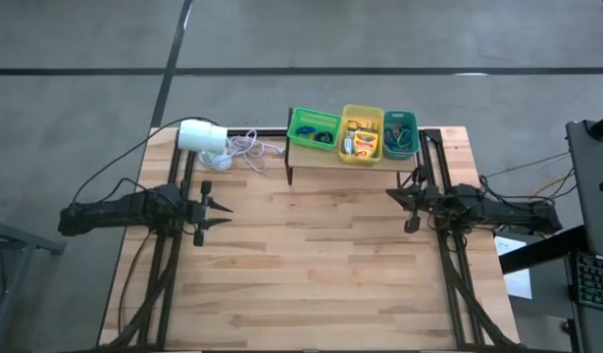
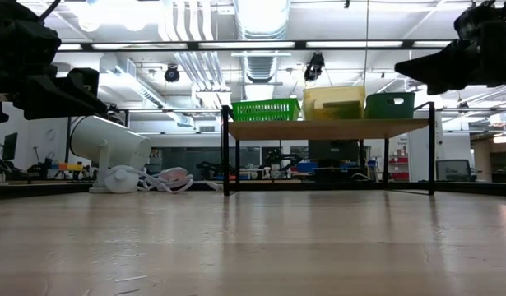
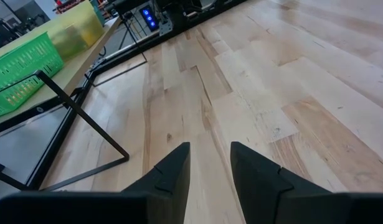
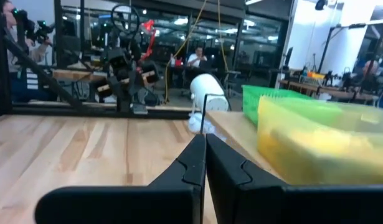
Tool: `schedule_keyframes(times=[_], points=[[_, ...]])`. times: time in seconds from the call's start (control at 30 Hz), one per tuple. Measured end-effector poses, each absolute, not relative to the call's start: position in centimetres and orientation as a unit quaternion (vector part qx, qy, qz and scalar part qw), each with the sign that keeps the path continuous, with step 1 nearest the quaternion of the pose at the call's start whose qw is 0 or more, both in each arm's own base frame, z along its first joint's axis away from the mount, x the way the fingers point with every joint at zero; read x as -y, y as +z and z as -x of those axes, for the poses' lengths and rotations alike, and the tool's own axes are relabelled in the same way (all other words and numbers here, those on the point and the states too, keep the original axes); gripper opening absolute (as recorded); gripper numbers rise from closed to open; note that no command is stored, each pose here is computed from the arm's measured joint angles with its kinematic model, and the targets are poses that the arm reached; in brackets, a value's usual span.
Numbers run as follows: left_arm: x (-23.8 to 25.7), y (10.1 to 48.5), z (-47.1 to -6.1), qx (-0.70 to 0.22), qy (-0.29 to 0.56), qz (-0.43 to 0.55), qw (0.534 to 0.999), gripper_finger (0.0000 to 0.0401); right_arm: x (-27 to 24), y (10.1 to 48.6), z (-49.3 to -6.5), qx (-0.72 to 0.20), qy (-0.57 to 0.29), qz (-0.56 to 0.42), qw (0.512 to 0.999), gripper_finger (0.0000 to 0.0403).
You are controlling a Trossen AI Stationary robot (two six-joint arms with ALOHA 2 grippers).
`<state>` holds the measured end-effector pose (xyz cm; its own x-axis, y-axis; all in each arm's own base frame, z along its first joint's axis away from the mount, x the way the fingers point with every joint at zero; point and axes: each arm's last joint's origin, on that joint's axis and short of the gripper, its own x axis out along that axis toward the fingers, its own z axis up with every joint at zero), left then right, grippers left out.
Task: Pick & Place Office Desk Supplies
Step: Return to Home Position
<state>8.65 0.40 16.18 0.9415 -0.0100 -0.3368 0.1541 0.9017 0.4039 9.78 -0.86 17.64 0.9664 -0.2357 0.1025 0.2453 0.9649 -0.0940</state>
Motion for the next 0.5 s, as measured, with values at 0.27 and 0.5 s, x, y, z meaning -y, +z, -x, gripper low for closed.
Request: schedule_keyframes(times=[0.27, 0.5], points=[[-0.41, 16.15, -8.69, -0.168, -0.043, -0.217, 0.961, 0.0118, 0.93, 17.31, -9.57, 0.027, -0.134, 0.048, 0.989, 0.0008], [-0.41, 16.11, -8.72, -0.171, -0.044, -0.216, 0.96, 0.0118, 0.93, 17.21, -9.65, 0.021, -0.133, 0.051, 0.99, 0.0008]])
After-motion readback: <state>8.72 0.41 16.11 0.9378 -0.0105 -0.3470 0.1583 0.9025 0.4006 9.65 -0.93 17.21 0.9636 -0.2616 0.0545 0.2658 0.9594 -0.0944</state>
